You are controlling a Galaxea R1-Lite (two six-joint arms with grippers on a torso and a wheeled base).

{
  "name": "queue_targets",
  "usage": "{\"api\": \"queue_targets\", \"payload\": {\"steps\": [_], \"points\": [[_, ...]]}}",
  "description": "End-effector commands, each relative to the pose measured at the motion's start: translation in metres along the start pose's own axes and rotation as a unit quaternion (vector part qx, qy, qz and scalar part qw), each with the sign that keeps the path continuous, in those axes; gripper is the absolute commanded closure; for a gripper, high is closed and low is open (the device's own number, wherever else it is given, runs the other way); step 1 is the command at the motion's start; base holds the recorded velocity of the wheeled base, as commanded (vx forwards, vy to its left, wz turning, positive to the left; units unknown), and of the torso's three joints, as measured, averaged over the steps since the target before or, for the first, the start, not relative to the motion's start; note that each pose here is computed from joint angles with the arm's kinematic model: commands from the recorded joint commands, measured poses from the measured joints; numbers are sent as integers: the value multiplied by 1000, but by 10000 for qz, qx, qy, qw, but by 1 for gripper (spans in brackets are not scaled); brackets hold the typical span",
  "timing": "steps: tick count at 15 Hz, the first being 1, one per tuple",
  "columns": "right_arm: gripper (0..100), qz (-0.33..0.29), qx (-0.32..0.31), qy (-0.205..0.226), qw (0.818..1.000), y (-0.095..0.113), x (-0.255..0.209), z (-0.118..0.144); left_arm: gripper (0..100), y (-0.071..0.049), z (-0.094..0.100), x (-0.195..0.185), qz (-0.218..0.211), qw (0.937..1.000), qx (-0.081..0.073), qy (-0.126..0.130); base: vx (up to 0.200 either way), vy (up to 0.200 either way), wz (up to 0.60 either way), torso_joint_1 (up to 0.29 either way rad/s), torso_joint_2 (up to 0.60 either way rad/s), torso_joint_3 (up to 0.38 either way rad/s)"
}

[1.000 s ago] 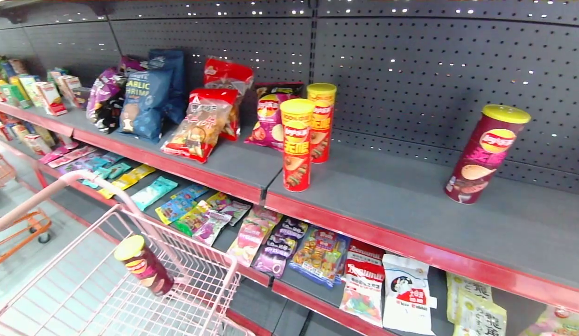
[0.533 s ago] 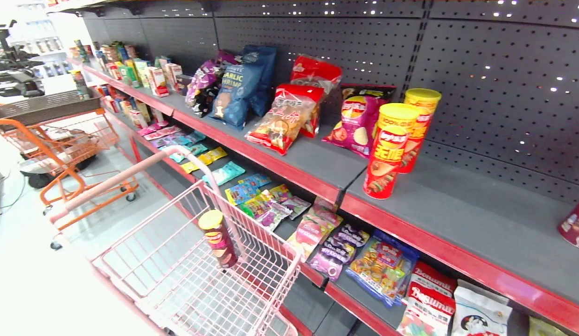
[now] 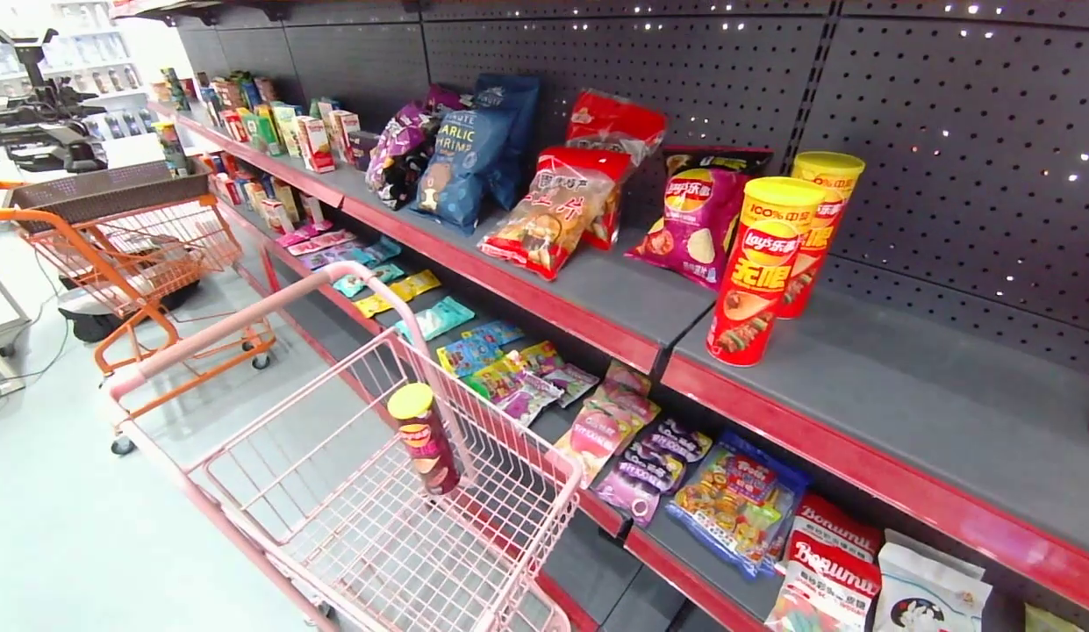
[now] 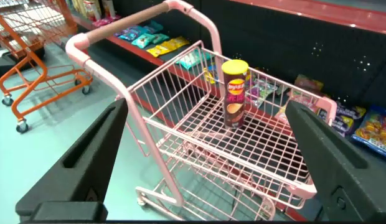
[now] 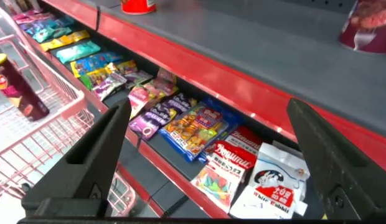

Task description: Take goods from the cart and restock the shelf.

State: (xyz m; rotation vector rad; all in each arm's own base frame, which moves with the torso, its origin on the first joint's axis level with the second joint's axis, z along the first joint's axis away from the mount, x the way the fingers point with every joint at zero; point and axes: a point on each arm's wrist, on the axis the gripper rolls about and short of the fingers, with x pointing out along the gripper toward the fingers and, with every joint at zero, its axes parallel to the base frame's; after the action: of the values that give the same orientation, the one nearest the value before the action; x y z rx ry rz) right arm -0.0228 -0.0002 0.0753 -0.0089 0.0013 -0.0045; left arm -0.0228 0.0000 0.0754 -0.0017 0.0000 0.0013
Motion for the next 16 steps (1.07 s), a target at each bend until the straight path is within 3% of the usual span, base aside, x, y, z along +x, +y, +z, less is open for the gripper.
{"api": "queue_targets", "payload": {"steps": [1,16], "points": [[0,-1,-1,1,10000,0,0,0,0,0,0,0,1,10000,-7,0,0,0,0,-154,364,217],[0,-1,6,1,10000,0,0,0,0,0,0,0,-29,10000,1,0,0,0,0,-174,472,293]]}}
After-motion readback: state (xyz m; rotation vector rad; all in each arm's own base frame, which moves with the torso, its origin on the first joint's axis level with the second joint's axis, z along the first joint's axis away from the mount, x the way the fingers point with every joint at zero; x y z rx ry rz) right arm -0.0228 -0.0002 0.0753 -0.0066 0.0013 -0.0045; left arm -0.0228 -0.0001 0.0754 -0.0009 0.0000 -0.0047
